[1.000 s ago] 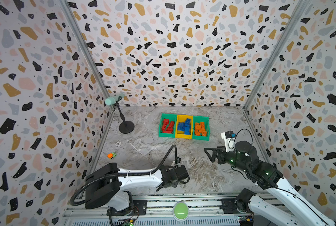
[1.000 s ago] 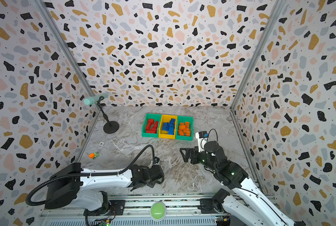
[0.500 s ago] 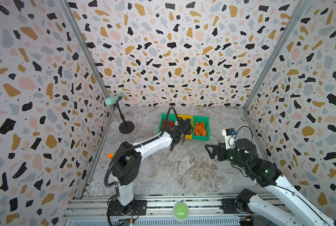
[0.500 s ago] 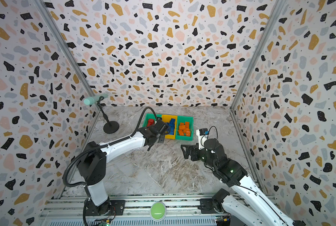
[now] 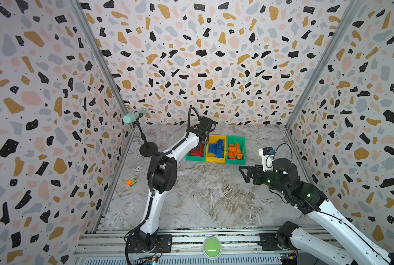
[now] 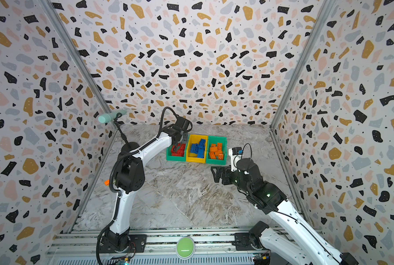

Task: Sort the legos into containers by color
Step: Place the lego in the container.

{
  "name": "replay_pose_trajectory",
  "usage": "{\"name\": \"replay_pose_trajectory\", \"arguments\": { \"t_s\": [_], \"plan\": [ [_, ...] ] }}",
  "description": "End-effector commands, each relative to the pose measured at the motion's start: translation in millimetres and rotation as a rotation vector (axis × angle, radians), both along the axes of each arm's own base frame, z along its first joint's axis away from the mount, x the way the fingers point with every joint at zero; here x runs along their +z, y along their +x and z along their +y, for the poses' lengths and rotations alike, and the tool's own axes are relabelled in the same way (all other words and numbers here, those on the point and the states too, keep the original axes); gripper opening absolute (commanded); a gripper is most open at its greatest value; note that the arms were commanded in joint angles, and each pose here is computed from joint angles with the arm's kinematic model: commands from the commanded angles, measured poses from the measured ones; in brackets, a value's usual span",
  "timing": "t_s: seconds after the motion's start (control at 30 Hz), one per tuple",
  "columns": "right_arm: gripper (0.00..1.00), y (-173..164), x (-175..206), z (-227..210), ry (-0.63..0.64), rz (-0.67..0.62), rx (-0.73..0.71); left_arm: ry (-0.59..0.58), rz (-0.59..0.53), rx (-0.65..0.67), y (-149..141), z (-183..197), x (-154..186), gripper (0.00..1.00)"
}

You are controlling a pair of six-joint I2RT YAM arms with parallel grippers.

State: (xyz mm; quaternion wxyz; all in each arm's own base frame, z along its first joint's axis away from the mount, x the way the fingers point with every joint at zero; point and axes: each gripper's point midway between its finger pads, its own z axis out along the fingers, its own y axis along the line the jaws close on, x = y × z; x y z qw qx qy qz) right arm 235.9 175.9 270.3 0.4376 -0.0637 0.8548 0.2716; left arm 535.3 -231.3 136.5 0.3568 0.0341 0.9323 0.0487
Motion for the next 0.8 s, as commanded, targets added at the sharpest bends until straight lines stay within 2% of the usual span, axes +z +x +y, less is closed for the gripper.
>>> {"name": "replay_pose_trajectory", "arguments": {
  "t_s": [0.0,0.1,0.13,0.2,0.27,0.37,0.43,0.53,0.6,0.77],
  "plan": [
    [0.99,7.9,23.2,3.5,0.038,-0.044,-0.01,0.02,0.034,-0.023,0.9,1.3,0.0,0.78],
    [0.99,14.3,22.7,7.4,0.031,-0.043,-0.009,-0.015,0.011,-0.036,0.0,-0.4,14.4,0.98],
    [0.99,16.1,22.3,8.9,0.029,-0.041,-0.006,-0.039,-0.002,-0.052,-1.4,-3.6,21.3,1.0],
    [0.99,20.7,20.2,12.6,0.031,-0.044,0.018,-0.089,-0.063,-0.082,-7.4,-8.2,47.8,1.0],
    [0.99,30.5,9.9,10.1,0.038,-0.029,0.02,-0.071,-0.182,-0.093,-18.0,-3.0,85.0,1.0],
    [0.99,54.0,-14.9,-8.1,0.079,0.031,-0.018,-0.036,-0.397,-0.021,-41.7,27.8,133.7,1.0],
    [0.99,71.6,-31.8,-29.6,0.077,0.058,-0.087,-0.007,-0.506,0.061,-61.0,57.8,148.9,1.0],
    [0.99,94.3,-54.6,-66.8,0.008,0.055,-0.211,0.089,-0.592,0.117,-91.5,94.6,144.7,1.0],
    [0.99,105.3,-63.9,-85.4,-0.082,-0.01,-0.254,0.131,-0.624,0.116,-109.0,109.3,131.5,1.0],
    [0.99,121.8,-73.9,-119.4,-0.309,-0.179,-0.354,0.119,-0.679,0.193,-143.0,140.7,105.6,1.0]
  ]
}}
